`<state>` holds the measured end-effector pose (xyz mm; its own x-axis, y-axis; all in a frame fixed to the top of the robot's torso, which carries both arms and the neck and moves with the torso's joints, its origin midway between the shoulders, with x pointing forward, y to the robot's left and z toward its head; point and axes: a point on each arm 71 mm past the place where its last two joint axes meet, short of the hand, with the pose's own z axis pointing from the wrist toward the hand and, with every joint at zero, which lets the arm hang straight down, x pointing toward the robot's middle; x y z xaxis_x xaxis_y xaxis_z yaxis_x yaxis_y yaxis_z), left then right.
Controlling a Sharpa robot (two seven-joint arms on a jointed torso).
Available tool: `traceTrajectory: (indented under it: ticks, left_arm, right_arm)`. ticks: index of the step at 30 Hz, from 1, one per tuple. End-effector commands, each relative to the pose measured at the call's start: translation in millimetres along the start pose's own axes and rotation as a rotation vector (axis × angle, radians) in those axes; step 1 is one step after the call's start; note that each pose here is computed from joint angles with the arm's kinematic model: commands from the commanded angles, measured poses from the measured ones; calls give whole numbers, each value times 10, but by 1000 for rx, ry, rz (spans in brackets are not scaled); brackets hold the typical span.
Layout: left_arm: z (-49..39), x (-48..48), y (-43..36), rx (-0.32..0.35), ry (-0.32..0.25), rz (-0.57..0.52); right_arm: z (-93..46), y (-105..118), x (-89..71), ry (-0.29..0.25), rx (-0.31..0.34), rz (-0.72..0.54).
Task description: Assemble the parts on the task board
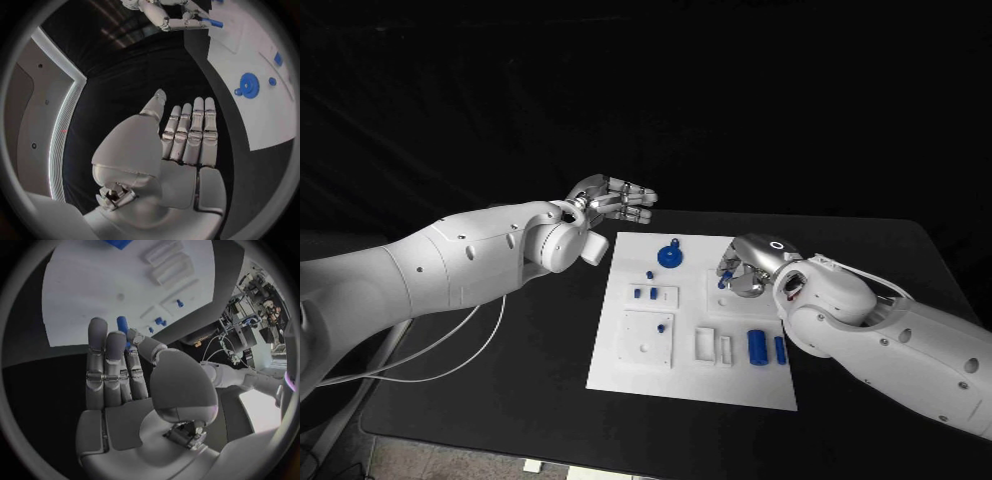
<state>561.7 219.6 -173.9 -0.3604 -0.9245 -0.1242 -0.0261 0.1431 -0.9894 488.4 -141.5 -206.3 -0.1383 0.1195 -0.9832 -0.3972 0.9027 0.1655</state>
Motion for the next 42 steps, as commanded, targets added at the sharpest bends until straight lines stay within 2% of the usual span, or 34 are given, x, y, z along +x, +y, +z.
traceTrajectory:
  ticks: [1,6,15,22,30,42]
  left_arm:
    - [10,18,-12,8,13,-2]
    - [41,47,-18,16,17,-2]
    - [100,135,0,28,29,-5]
    - [153,165,11,28,15,-1]
    - [182,260,5,29,41,-12]
    - [183,327,-4,37,64,-21]
  right_arm:
    - [-14,59,-51,-2,-29,29]
    - [-9,194,-94,-4,-73,34]
    - [13,610,14,24,-183,31]
    - [-12,931,228,66,-263,16]
    - [-63,1184,496,109,-322,16]
    - [-87,1343,765,164,-352,21]
